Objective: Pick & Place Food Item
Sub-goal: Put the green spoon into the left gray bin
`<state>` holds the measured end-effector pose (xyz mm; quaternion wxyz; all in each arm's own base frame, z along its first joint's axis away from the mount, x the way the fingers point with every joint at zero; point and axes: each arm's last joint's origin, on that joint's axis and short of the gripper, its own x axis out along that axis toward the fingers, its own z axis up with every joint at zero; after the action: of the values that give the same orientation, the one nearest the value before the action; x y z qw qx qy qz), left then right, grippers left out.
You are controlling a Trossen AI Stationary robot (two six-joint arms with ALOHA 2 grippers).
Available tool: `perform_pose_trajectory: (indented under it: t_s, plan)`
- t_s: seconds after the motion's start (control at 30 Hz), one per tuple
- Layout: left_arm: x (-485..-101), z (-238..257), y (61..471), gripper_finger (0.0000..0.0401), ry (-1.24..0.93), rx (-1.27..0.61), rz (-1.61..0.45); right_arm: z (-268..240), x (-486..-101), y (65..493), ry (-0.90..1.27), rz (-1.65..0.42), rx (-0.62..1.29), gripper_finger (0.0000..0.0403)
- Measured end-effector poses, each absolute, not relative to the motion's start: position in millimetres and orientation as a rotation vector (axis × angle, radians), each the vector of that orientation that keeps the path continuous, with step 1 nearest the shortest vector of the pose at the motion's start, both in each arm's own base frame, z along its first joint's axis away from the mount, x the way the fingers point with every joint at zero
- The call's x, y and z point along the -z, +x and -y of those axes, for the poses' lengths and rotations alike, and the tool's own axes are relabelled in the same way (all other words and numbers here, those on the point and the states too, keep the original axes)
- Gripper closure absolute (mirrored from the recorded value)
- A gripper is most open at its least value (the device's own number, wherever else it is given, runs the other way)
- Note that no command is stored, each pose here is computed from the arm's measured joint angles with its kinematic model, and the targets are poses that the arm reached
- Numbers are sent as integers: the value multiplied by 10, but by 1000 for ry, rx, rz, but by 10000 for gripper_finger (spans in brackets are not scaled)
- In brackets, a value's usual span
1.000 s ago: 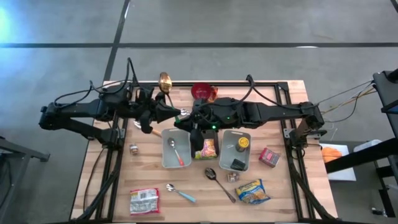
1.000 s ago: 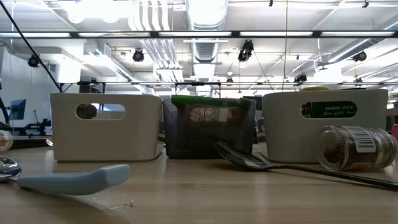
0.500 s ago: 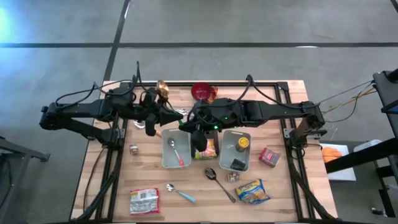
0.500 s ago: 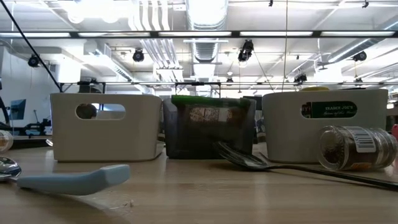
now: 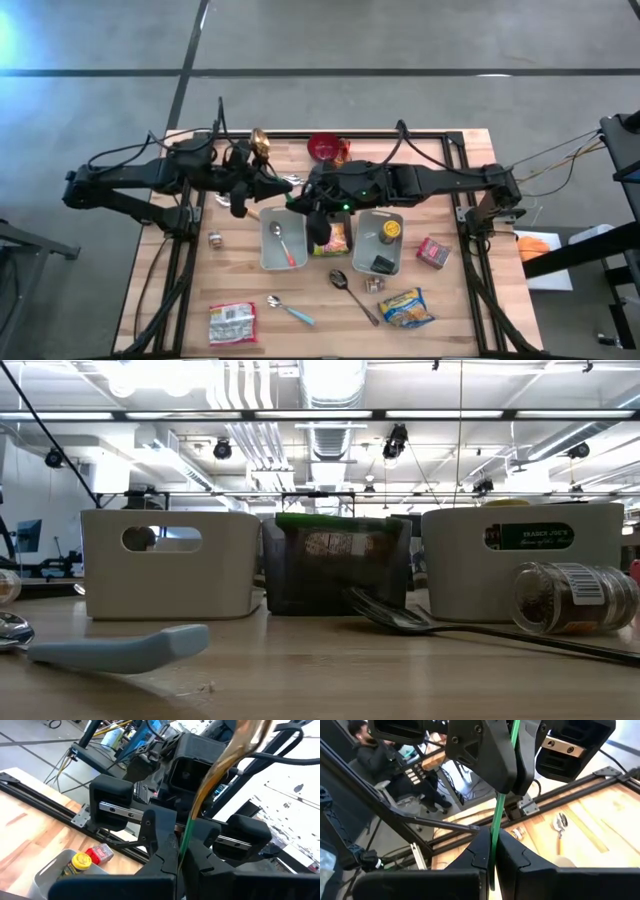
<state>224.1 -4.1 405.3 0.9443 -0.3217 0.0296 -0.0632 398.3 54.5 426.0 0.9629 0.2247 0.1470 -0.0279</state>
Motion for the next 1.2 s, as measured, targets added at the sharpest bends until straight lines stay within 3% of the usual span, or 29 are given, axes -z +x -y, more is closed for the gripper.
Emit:
perform_pose_trajectory:
  t_s: [0.33, 0.8, 1.03, 1.2]
  plan:
    - [-4112, 34, 2216, 392, -659, 120, -5, -601, -4328, 3996, 389, -218, 143, 394]
    - [-4104, 32, 2193, 263, -730, 111, -19, -597, -4374, 3971, 385, -192, 172, 395]
    - [-4096, 32, 1986, 229, -735, 80, -88, -613, -4420, 3918, 376, -219, 219, 395]
    - [-4038, 29, 1718, 225, -593, -43, -168, -604, -4415, 3897, 384, -247, 237, 395]
